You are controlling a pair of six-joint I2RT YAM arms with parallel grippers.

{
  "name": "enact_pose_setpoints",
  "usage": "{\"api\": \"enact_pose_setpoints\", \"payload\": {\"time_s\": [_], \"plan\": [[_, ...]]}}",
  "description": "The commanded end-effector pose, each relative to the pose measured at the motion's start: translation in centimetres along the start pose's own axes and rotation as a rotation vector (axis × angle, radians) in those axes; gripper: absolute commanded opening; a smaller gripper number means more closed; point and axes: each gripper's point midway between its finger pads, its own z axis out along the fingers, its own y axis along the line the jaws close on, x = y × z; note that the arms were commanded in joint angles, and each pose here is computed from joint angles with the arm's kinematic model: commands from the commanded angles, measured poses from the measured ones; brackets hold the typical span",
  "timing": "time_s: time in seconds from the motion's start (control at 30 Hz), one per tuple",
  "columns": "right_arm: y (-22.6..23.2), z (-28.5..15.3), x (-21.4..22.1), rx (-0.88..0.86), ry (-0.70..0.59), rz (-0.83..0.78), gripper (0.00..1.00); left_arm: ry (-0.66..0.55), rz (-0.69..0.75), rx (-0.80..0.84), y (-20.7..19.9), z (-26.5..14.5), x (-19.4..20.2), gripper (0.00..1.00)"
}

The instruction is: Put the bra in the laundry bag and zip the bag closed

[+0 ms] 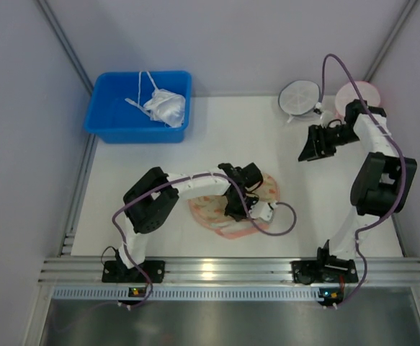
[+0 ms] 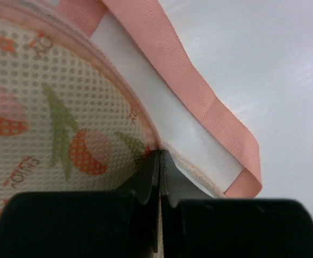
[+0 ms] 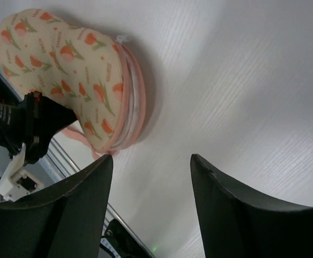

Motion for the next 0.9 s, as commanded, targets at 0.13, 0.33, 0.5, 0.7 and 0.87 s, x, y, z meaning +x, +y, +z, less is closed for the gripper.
{"api": "enact_pose_setpoints", "payload": {"time_s": [0.13, 0.33, 0.5, 0.7, 0.87], "plan": [[6.9, 5.2, -3.3, -0.154, 0.061, -0.229, 0.64, 0.410, 0.580, 0.215, -3.9, 0.9, 9.9, 0.00], [9.7, 12.5, -1.9, -0.210, 0.258, -0.386, 0.67, 0.406, 0.794, 0.214, -4.4, -0.3, 9.4, 0.00], [10.6, 17.1, -1.0, -0.261, 0.395, -0.424, 0.68, 0.459, 0.909, 0.200, -4.6, 0.1, 10.7, 0.00], [10.7, 19.6, 1.5, -0.333, 0.469, -0.403, 0.63, 0.465, 0.933, 0.198, -4.6, 0.2, 10.9, 0.00], [11.9, 19.5, 3.7, -0.434, 0.480, -0.354, 0.22, 0.469, 0.941, 0.124, -3.3, 0.3, 10.2, 0.11]]}}
